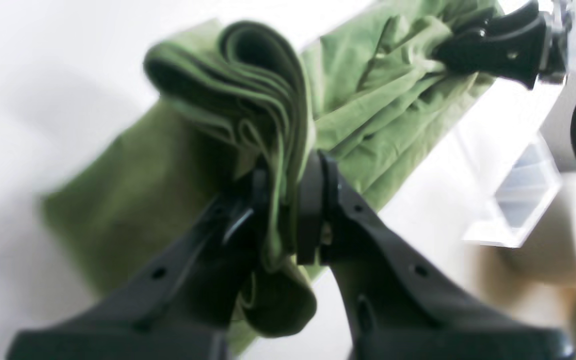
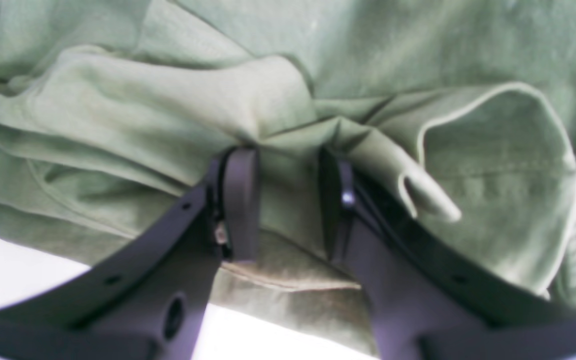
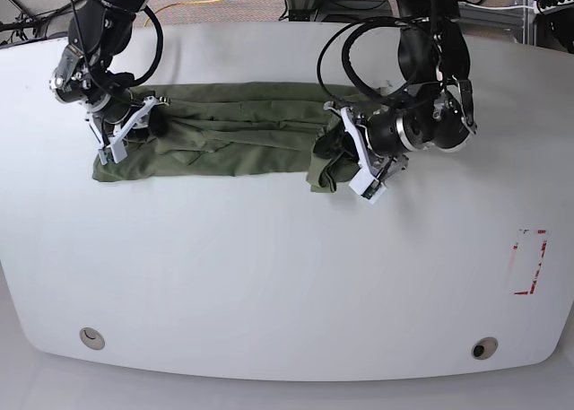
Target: Fold the T-shirt properly
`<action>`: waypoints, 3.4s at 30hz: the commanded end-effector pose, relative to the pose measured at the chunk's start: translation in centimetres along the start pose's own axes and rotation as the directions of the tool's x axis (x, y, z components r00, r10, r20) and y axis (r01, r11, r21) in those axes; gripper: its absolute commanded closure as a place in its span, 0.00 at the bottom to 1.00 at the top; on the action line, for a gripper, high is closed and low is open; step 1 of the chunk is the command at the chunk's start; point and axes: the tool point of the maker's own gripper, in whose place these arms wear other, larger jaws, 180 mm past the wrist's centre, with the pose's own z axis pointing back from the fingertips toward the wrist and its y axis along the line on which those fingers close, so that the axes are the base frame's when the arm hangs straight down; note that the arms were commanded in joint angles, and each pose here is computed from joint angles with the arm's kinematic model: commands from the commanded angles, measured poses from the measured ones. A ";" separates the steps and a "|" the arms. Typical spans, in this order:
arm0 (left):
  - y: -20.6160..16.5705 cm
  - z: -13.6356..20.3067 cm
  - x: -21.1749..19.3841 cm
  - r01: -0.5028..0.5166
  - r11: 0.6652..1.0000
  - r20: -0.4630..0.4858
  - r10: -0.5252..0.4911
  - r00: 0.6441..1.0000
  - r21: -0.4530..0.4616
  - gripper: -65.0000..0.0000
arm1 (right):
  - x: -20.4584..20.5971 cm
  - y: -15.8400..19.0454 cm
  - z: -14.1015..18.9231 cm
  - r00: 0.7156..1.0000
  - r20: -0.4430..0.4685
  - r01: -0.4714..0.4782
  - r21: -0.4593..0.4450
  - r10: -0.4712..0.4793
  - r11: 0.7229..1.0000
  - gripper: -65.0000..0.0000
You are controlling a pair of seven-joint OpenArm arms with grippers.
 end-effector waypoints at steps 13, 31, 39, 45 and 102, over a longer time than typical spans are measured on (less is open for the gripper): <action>-4.0 -3.0 1.0 0.098 0.993 -0.015 -0.099 0.995 -0.066 0.93 | 0.3 -0.4 0.3 1.000 -0.007 -0.009 -0.016 0.009 1.000 0.70; -10.3 -4.0 4.5 0.329 0.929 0.029 -0.329 0.944 -0.169 0.47 | 0.6 -0.4 0.3 1.000 -0.001 -0.012 -0.016 0.012 1.000 0.70; -10.6 -1.8 6.9 0.374 0.921 0.116 -0.361 0.925 -0.111 0.46 | 0.8 -0.4 0.3 1.000 0.003 -0.014 -0.016 0.014 1.000 0.70; -2.7 0.7 4.8 0.261 0.964 0.043 -0.264 0.964 0.057 0.46 | 3.5 0.5 1.3 0.996 0.061 -0.058 -0.036 0.060 0.998 0.69; 5.2 -1.5 -9.0 -0.049 0.996 -0.203 0.064 0.977 0.074 0.46 | 5.7 -5.3 5.8 0.961 0.200 0.189 0.032 -0.191 0.981 1.00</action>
